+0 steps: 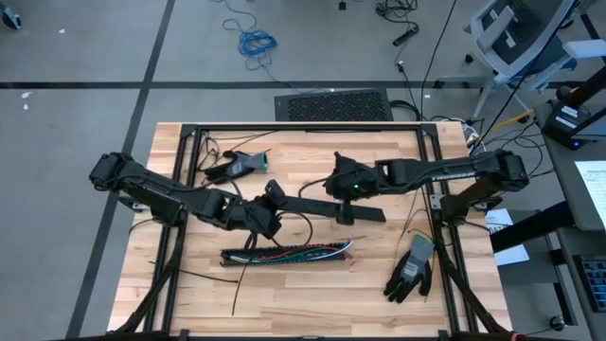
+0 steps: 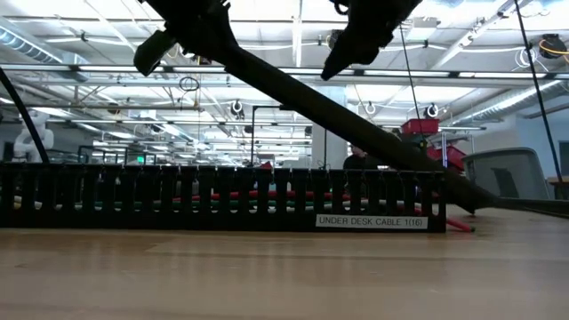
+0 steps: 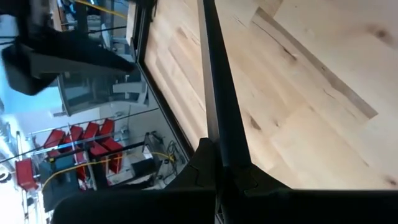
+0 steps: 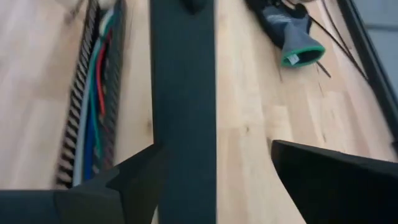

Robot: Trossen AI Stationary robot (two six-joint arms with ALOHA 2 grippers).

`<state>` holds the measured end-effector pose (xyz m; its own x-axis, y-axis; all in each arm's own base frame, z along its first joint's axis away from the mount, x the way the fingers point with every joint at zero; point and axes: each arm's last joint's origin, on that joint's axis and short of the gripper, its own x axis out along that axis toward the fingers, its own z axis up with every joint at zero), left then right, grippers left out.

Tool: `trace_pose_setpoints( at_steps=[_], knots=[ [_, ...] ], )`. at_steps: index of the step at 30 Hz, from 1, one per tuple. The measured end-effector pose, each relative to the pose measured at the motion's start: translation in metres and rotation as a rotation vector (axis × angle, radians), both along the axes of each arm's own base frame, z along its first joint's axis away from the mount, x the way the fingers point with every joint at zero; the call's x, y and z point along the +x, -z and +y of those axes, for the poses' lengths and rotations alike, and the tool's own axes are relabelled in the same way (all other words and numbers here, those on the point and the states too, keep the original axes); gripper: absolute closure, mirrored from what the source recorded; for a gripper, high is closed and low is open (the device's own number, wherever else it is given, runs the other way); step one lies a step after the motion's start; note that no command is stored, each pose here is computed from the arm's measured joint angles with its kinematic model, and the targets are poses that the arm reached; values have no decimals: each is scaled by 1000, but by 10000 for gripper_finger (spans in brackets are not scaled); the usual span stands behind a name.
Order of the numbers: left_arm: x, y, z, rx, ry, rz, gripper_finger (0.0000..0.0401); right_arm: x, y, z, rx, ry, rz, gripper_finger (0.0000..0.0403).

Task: Ziptie cables
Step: Close the black cable duct

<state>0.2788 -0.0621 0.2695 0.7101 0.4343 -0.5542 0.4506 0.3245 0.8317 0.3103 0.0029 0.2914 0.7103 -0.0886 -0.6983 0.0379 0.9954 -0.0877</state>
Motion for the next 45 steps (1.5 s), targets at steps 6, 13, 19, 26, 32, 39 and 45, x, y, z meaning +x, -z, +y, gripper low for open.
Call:
trace_pose_setpoints(
  at_steps=[6,13,19,26,32,39,45],
  knots=[
    [0,-1,0,15,-17,-11,401,16,17,-1,-171,-87,34,83],
    [0,-2,1,47,-52,-27,401,18,20,-3,-72,-34,29,64],
    [1,-3,1,78,-28,-21,401,17,19,-11,102,-31,20,66],
    [3,-5,1,89,-12,-35,401,19,20,-21,106,-25,9,66],
    [7,-9,-1,84,23,-79,401,19,20,-23,187,-51,6,66],
    [9,-11,0,76,26,-96,401,19,19,-23,193,-55,3,67],
    [9,-10,0,72,31,-95,401,19,20,-23,200,-51,6,79]
  ],
)
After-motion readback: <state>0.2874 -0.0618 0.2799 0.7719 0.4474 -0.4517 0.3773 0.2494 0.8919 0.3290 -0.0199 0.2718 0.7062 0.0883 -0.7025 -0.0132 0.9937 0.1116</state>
